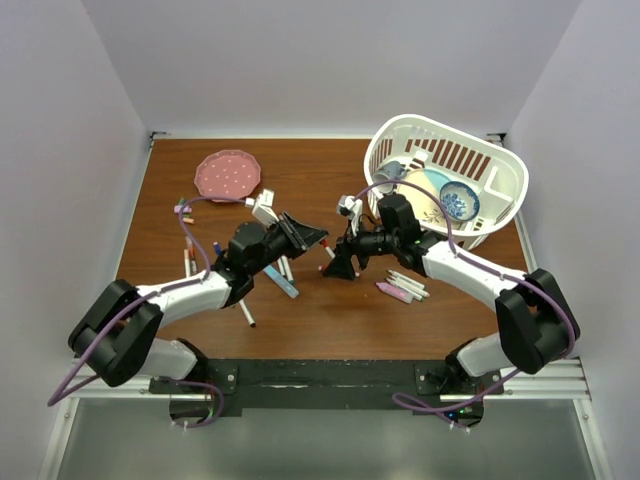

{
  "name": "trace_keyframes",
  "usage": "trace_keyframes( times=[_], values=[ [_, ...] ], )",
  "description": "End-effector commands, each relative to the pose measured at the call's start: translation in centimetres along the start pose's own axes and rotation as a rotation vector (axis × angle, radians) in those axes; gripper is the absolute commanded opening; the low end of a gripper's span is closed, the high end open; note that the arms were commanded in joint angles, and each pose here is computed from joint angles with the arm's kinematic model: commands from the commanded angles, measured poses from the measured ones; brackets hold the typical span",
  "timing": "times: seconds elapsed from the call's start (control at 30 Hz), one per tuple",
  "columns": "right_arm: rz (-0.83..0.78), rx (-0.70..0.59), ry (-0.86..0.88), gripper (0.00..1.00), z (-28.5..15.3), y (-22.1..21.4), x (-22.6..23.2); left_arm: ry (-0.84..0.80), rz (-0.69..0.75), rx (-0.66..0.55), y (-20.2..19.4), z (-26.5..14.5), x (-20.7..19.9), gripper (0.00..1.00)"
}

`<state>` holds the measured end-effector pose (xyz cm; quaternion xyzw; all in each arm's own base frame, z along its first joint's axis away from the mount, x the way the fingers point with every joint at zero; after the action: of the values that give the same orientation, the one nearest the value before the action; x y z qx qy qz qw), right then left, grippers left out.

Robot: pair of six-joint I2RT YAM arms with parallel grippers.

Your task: Open the pen caps

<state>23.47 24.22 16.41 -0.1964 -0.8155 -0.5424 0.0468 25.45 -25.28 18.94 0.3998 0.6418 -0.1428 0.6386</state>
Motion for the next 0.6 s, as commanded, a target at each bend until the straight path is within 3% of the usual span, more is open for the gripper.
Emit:
trace_keyframes(
  times=[0.0, 0.03, 0.07, 0.1, 0.17, 0.27, 0.3, 0.4, 0.57],
  values=[
    [0.046, -0.035, -0.040, 0.64, 0.3, 0.3, -0.7, -0.082, -0.019, -0.027, -0.3, 0.4, -1.4, 0.00],
    [0.052, -0.038, -0.043, 0.51, 0.2, 0.4, -0.8, -0.082, -0.019, -0.030, -0.4, 0.4, -1.4, 0.00],
    [0.055, -0.039, -0.040, 0.14, 0.2, 0.4, -0.7, -0.077, -0.018, -0.030, -0.4, 0.4, -1.3, 0.00],
    [0.059, -0.040, -0.038, 0.00, 0.2, 0.5, -0.8, -0.073, -0.014, -0.048, -0.2, 0.5, -1.2, 0.00],
    [0.083, -0.027, -0.021, 0.00, -0.1, 0.2, -0.7, -0.071, 0.001, -0.103, 0.5, 0.3, -1.3, 0.00],
    [0.117, -0.044, 0.034, 0.00, -0.4, -0.4, 0.1, -0.030, 0.006, -0.341, 4.2, -0.8, -1.7, 0.00],
    [0.119, -0.046, 0.044, 0.00, -0.4, -0.4, 0.3, -0.006, 0.000, -0.469, 6.8, -1.3, -1.6, 0.00],
    [0.125, -0.044, 0.070, 0.00, -0.4, -0.4, 0.5, 0.053, -0.041, -0.652, 12.5, -3.0, -1.5, 0.00],
    [0.132, -0.036, 0.087, 0.00, -0.1, -0.7, 0.6, 0.075, -0.099, -0.790, 18.5, -5.0, -1.6, 0.00]
  ],
)
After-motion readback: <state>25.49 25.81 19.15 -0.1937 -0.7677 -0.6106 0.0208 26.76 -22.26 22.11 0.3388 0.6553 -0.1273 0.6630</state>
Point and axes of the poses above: each gripper's point midway between its finger pads, its own z axis out along the fingers, its own x axis along the line the jaws close on, y = z × x, the point moved 6 cm from there along -z, back along the fingers, and after that the axes turned 7 degrees about -z, right-handed, at the moved point
